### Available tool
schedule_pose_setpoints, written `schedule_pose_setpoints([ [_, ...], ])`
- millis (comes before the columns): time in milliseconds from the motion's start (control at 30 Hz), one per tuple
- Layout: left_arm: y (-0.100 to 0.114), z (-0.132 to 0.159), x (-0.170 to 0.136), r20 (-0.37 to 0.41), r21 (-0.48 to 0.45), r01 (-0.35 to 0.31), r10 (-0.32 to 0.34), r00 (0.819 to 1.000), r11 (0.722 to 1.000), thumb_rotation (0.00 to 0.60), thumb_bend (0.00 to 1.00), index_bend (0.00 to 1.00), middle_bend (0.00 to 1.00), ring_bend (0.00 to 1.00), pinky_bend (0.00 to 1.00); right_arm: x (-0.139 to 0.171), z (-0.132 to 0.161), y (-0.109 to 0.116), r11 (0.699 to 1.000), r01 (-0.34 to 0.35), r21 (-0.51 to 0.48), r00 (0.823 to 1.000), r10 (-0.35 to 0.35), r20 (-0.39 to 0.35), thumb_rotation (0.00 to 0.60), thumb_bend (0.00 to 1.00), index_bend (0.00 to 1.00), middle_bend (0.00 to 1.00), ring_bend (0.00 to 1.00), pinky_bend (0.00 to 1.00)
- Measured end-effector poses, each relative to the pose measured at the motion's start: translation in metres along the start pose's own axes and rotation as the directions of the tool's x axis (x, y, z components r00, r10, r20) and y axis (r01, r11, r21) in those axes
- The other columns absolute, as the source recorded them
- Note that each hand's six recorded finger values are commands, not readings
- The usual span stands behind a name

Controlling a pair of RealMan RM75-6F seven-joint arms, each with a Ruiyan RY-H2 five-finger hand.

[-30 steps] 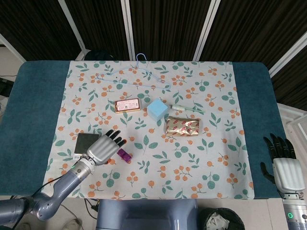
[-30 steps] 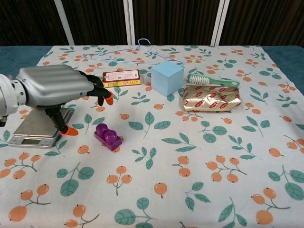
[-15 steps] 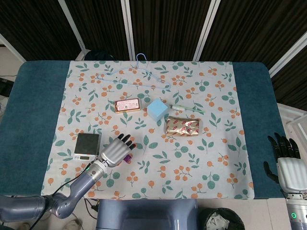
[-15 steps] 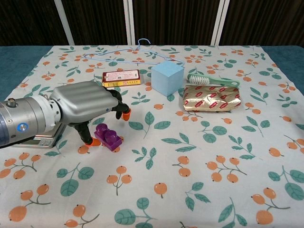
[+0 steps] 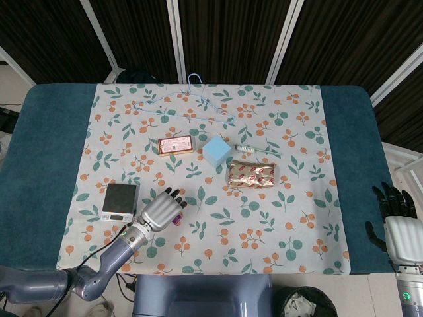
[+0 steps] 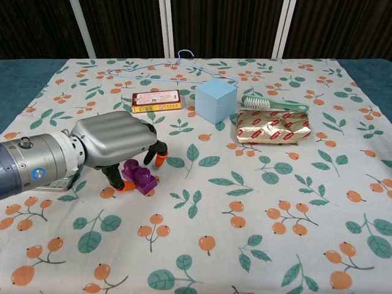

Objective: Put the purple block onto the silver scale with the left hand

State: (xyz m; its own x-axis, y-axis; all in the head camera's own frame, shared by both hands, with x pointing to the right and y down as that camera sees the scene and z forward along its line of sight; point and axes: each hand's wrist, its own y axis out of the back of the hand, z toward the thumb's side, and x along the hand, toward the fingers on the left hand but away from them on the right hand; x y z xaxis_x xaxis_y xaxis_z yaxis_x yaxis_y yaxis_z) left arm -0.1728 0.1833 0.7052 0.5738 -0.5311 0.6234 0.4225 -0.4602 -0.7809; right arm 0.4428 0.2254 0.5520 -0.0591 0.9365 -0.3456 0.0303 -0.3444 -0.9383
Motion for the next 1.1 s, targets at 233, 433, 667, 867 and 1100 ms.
schedule_pose_setpoints([
  [233, -0.003, 0.000, -0.001, 0.008, 0.011, 0.005, -0.006, 1.000, 1.000, 0.600, 0.23, 0.43, 0.47, 0.24, 0.32, 0.000, 0.000, 0.000, 1.000, 0.003, -0.001, 1.000, -0.003, 0.005, 0.600, 0.48, 0.07, 0.03, 0.02, 0.00],
  [433, -0.003, -0.003, -0.001, 0.009, 0.026, 0.002, -0.003, 1.000, 1.000, 0.600, 0.27, 0.47, 0.51, 0.29, 0.36, 0.000, 0.000, 0.001, 1.000, 0.006, -0.001, 1.000, -0.006, 0.008, 0.600, 0.48, 0.07, 0.03, 0.02, 0.00],
  [667, 0.003, -0.014, -0.004, -0.016, 0.033, -0.021, 0.022, 1.000, 0.999, 0.600, 0.27, 0.47, 0.51, 0.30, 0.36, 0.000, 0.000, 0.000, 1.000, 0.004, 0.001, 1.000, -0.004, 0.007, 0.600, 0.48, 0.07, 0.03, 0.02, 0.00],
  [867, 0.017, -0.042, -0.015, -0.079, 0.022, -0.052, 0.053, 0.995, 0.998, 0.600, 0.27, 0.47, 0.50, 0.30, 0.36, 0.000, 0.001, -0.001, 1.000, 0.004, 0.003, 1.000, -0.004, 0.011, 0.600, 0.48, 0.07, 0.03, 0.02, 0.00],
  [1100, 0.016, -0.097, -0.049, -0.195, 0.016, -0.038, 0.041, 0.980, 0.999, 0.600, 0.27, 0.47, 0.50, 0.29, 0.36, 0.001, 0.006, -0.002, 1.000, 0.004, 0.009, 1.000, -0.004, 0.001, 0.600, 0.48, 0.07, 0.03, 0.02, 0.00],
])
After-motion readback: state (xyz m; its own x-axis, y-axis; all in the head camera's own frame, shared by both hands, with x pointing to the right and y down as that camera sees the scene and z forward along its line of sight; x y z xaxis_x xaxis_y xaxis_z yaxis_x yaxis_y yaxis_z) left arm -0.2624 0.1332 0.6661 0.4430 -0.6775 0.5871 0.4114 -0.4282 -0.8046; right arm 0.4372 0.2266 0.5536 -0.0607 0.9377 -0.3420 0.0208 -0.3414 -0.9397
